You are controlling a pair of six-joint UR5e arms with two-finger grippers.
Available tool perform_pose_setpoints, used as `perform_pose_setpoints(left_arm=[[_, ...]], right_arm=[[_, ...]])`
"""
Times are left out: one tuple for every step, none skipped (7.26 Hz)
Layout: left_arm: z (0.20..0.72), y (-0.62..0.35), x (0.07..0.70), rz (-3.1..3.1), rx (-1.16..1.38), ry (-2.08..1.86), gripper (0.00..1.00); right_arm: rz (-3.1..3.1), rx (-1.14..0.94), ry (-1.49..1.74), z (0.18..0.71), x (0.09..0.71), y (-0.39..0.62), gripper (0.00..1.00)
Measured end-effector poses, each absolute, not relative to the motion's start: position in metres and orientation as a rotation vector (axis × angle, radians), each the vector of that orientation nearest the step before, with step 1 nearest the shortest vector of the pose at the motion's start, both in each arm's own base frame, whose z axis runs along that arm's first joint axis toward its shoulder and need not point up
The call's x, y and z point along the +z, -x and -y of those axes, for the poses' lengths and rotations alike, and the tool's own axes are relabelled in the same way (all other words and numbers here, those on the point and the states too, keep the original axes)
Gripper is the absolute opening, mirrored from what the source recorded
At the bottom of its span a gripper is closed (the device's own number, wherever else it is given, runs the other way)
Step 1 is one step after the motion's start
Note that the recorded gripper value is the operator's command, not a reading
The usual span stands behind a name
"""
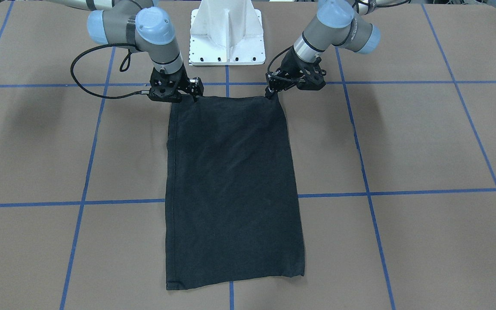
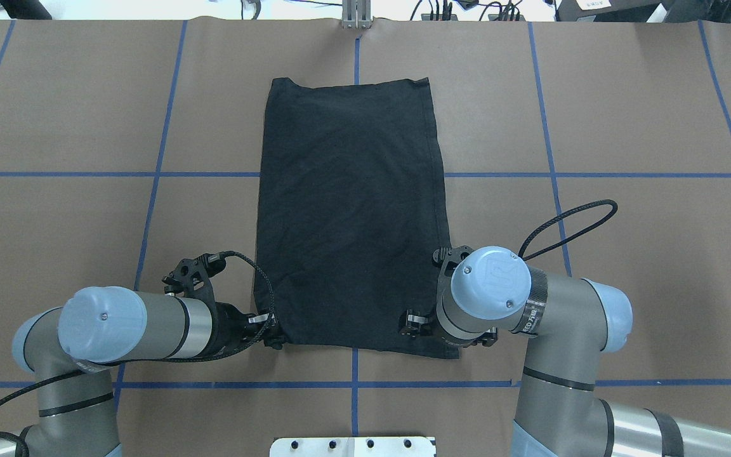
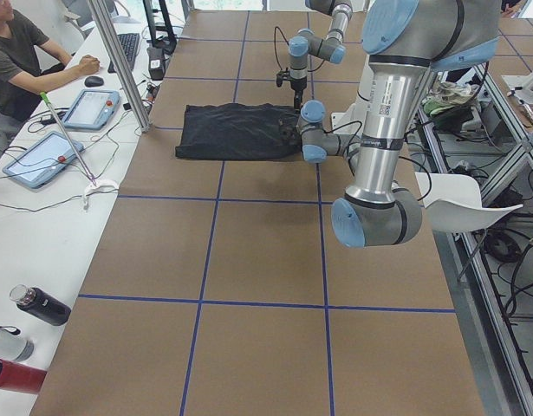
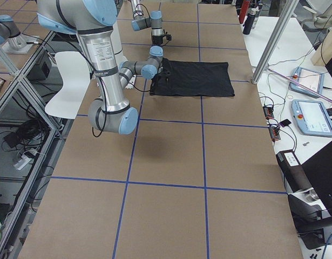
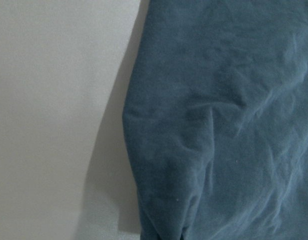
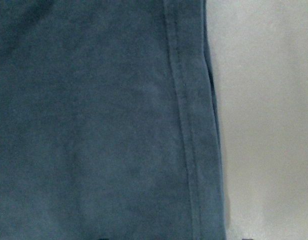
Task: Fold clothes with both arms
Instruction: 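Grasp the shirt's near edge with both grippers and hold it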
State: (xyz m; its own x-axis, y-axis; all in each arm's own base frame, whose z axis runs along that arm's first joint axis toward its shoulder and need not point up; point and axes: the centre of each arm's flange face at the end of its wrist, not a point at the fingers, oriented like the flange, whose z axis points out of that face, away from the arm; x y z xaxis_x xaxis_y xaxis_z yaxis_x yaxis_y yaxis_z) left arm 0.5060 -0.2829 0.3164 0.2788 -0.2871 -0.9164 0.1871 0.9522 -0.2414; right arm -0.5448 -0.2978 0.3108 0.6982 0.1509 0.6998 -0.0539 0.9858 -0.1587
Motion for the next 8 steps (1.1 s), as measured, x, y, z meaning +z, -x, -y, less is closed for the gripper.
perform_pose_setpoints(left_arm=[[0.2829,-0.506,0.3164,-1.249,-0.319,0.092,0.0],[0.2829,-0.506,0.3164,-1.249,-0.319,0.092,0.0],[0.2829,-0.506,0.3164,-1.249,-0.319,0.092,0.0],[0.2829,-0.506,0.3164,-1.249,-0.319,0.092,0.0],[0.2829,-0.506,0.3164,-1.249,-0.319,0.092,0.0],[0.2829,-0.5061,0.3166,-1.248,-0.319,0.092,0.0],[0.2829,-0.5063,0.3169,-1.248,-0.319,0.092,0.0],[0.283,-0.5063,0.317,-1.247,-0.319,0.092,0.0]], right_arm=[[0.785,0.114,0.132,0.2978,0.3141,0.5458,0.86],[0.783,0.114,0.133,0.2978,0.3156,0.5465,0.82],[0.785,0.114,0.134,0.2977,0.3151,0.5468,0.8],[0.787,0.115,0.135,0.2978,0.314,0.5469,0.8],[0.787,0.118,0.136,0.2977,0.3138,0.547,0.79],[0.787,0.121,0.138,0.2977,0.3139,0.5469,0.79],[0.787,0.123,0.138,0.2977,0.3139,0.5469,0.78],[0.787,0.125,0.138,0.2978,0.3138,0.5468,0.77]])
